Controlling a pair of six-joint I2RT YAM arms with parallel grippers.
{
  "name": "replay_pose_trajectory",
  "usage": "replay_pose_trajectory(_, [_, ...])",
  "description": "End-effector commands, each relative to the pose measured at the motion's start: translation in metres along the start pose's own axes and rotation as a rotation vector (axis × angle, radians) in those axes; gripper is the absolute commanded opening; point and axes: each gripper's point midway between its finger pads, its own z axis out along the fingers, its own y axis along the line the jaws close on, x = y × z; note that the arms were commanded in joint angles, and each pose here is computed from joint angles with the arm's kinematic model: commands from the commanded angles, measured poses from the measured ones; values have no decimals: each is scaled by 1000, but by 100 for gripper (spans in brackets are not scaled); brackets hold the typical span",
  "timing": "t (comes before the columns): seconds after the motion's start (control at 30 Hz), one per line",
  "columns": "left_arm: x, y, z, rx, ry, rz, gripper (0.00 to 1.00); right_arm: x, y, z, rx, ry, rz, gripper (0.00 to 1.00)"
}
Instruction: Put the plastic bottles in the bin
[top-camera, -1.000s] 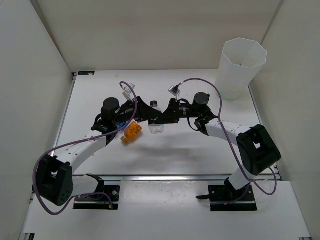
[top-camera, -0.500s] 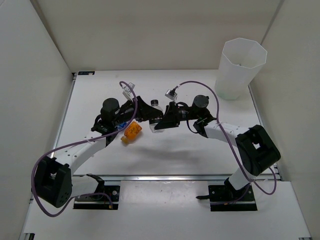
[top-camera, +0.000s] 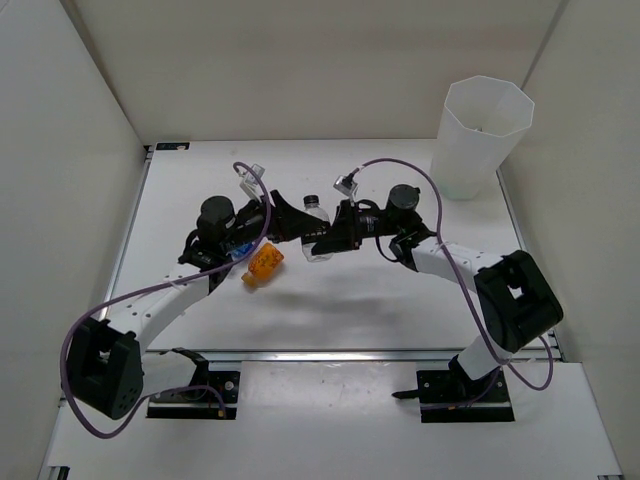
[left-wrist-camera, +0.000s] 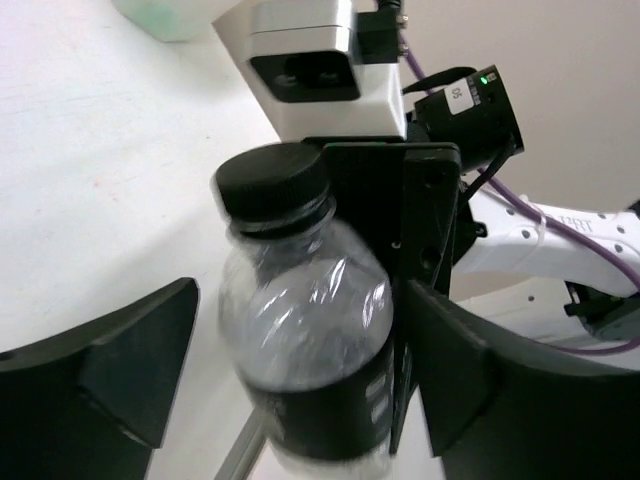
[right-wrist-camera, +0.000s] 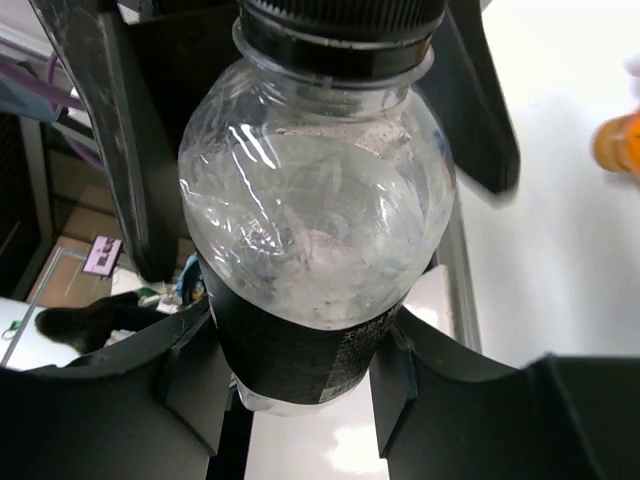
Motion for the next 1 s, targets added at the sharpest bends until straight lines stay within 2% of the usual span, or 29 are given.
replay_pose_trajectory(0.0, [-14, -6, -15, -16, -26, 68, 99, -19, 12, -16, 28, -40, -84, 0])
replay_pose_trajectory(0.2, [-54, -5, -44, -100, -126, 129, 99, -48, 5, -59, 130, -107, -160, 0])
replay_pose_trajectory(0.3, [-57, 38, -65, -358, -84, 111, 98, -89, 2, -100, 264, -184, -243, 0])
replay_pose_trajectory(0.33, [-59, 56, -71, -435, -72, 124, 99, -106, 6, -117, 329, -210, -215, 0])
replay_pose_trajectory(0.4, [-59, 90, -90, -642, -39, 103, 98, -152, -19, -165, 623, -287, -319, 0])
replay_pose_trajectory(0.43, [-56, 107, -94, -701, -16, 91, 98, -174, -5, -187, 734, -322, -328, 0])
replay_pose_trajectory(0.47, [-55, 123, -101, -774, -2, 77, 99, -212, -6, -218, 917, -371, -434, 0])
replay_pose_trajectory(0.5, [-54, 132, -108, -811, 8, 63, 99, -212, -45, -257, 1110, -361, -331, 0])
replay_pose_trajectory(0.53, [-52, 145, -111, -844, 24, 42, 99, -235, -18, -279, 1179, -403, -368, 0])
replay_pose_trajectory(0.57, [-51, 154, -113, -865, 38, 33, 99, -262, -21, -295, 1253, -425, -405, 0])
replay_pose_trajectory(0.6, [-54, 160, -118, -897, 31, 26, 99, -263, -51, -333, 1318, -437, -306, 0])
replay_pose_trajectory(0.63, [-53, 168, -118, -923, 50, 35, 99, -284, -29, -357, 1333, -508, -356, 0])
replay_pose_trajectory(0.73, [-57, 193, -129, -1024, 88, 22, 99, -299, -49, -415, 1384, -633, -321, 0])
replay_pose_trajectory(0.87, [-72, 208, -128, -1067, 101, 32, 99, -301, -64, -466, 1507, -704, -309, 0])
replay_pose_trajectory(0.97, [-81, 218, -127, -1119, 132, 55, 99, -307, -81, -484, 1528, -700, -327, 0])
